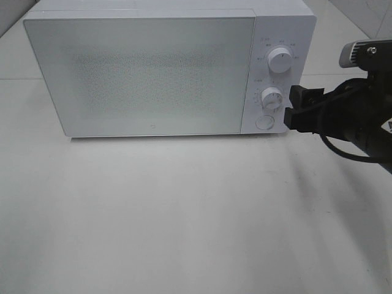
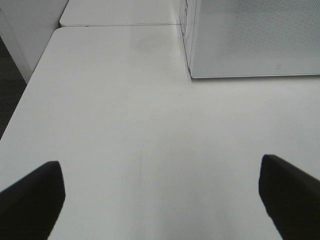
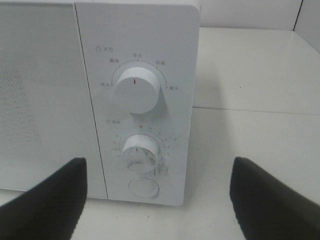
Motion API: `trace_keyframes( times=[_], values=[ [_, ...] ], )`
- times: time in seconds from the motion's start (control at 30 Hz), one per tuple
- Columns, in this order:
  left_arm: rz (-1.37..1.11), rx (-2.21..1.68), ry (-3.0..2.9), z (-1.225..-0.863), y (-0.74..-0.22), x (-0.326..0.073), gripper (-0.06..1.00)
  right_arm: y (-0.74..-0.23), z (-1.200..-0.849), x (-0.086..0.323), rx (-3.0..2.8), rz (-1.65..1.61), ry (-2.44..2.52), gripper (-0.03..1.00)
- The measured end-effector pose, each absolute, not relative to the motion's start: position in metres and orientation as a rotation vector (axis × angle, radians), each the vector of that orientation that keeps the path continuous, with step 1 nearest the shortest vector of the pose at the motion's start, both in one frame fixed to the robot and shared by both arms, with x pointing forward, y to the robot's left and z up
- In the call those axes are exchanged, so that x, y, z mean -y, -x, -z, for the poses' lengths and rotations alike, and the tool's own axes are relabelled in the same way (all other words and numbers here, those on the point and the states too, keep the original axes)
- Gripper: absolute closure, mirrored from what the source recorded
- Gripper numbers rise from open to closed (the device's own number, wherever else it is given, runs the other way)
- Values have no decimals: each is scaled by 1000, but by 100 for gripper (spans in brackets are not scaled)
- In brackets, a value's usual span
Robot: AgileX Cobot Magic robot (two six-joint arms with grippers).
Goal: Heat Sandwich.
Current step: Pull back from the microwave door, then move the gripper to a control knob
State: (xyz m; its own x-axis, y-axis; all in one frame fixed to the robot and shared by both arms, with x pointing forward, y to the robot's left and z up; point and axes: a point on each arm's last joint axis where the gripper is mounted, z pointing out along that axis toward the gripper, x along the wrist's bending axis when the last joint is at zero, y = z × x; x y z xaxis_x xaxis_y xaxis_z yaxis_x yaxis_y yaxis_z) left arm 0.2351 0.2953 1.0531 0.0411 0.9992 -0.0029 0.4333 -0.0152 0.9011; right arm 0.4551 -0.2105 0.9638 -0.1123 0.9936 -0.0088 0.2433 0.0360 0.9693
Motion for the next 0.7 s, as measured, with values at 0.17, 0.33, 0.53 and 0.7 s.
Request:
trace_keyframes(
  times=[0.17,0.33,0.53,0.7],
  values=[
    [-937,-1495,-1555,-1053,-235,-295,-5,-459,-953,211,-1475,-1119,-1347,21],
    [-937,-1495,-1555,-1053,-235,-295,-5,-462,-943,210,-1472,-1101,-1370,21],
    [-937,-1495,-1555,-1053,-235,-295,-5,-464,-933,209,-1486,-1073,-1387,21],
    [-937,-1495,-1555,-1053,-235,-295,-5,-465,-934,210,-1471,-1079,-1379,21]
  ],
)
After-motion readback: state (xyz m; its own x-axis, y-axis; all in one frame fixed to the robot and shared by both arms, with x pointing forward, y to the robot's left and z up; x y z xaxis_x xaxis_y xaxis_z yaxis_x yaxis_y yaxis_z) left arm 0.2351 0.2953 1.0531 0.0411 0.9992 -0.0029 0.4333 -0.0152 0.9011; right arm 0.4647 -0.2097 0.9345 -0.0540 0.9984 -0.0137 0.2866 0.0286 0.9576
